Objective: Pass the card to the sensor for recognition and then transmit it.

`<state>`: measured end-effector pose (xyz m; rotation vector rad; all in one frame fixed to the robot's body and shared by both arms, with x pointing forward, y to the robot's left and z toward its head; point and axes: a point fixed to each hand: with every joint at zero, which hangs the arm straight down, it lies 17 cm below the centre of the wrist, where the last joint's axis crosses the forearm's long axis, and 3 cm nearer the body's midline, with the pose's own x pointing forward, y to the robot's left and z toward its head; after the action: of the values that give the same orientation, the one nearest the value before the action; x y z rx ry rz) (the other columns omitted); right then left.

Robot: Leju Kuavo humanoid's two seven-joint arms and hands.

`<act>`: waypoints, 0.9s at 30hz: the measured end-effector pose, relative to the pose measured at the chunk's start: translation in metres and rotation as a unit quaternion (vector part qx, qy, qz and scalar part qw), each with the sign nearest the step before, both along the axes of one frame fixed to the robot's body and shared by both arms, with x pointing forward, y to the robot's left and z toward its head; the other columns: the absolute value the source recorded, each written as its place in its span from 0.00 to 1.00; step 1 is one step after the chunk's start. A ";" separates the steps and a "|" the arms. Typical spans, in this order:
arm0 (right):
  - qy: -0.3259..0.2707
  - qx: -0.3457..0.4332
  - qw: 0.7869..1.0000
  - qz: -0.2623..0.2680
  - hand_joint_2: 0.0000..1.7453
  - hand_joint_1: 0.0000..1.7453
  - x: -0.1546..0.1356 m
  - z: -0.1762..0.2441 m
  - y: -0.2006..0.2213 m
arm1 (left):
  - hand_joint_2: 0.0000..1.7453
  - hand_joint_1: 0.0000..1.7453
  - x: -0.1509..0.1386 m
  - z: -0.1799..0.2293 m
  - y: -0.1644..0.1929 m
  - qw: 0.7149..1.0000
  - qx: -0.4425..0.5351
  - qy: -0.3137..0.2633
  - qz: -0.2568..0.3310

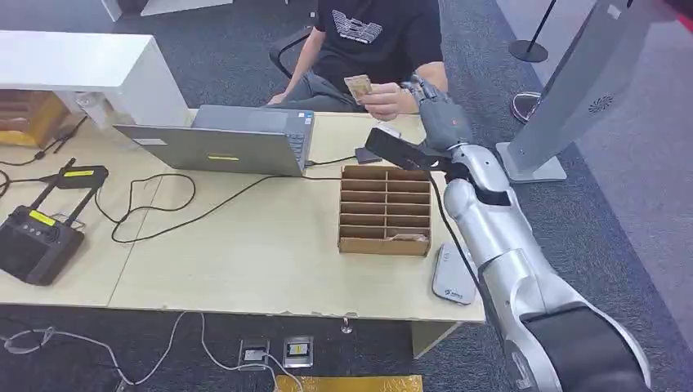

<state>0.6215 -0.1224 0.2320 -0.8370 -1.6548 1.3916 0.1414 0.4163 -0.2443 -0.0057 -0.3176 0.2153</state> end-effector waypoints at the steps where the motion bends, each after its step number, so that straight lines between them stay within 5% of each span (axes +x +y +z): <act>1: 0.001 0.003 1.000 0.001 0.00 0.00 0.000 0.001 -0.001 | 0.00 0.00 0.000 0.000 0.000 1.000 0.000 0.000 0.001; 16: 0.012 0.010 1.000 0.015 0.00 0.00 0.000 0.008 -0.017 | 0.00 0.00 0.000 0.000 0.003 1.000 0.001 -0.001 0.009; 22: 0.144 0.011 0.989 -0.040 0.00 0.00 -0.023 -0.030 -0.075 | 0.00 0.00 -0.006 -0.001 0.004 1.000 -0.001 0.003 0.024; 23: 0.148 0.013 0.988 -0.046 1.00 0.00 -0.029 -0.031 -0.087 | 0.00 0.00 -0.007 -0.001 0.004 1.000 -0.001 0.004 0.026; 27: 0.142 0.003 0.987 -0.072 1.00 0.00 -0.052 -0.024 -0.127 | 0.00 0.00 -0.007 -0.001 0.004 0.999 -0.004 0.002 0.033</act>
<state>0.5691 -0.2490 0.2083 -0.7029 -1.3551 1.3364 0.1347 0.4204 -0.2454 -0.0029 -0.3125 0.2815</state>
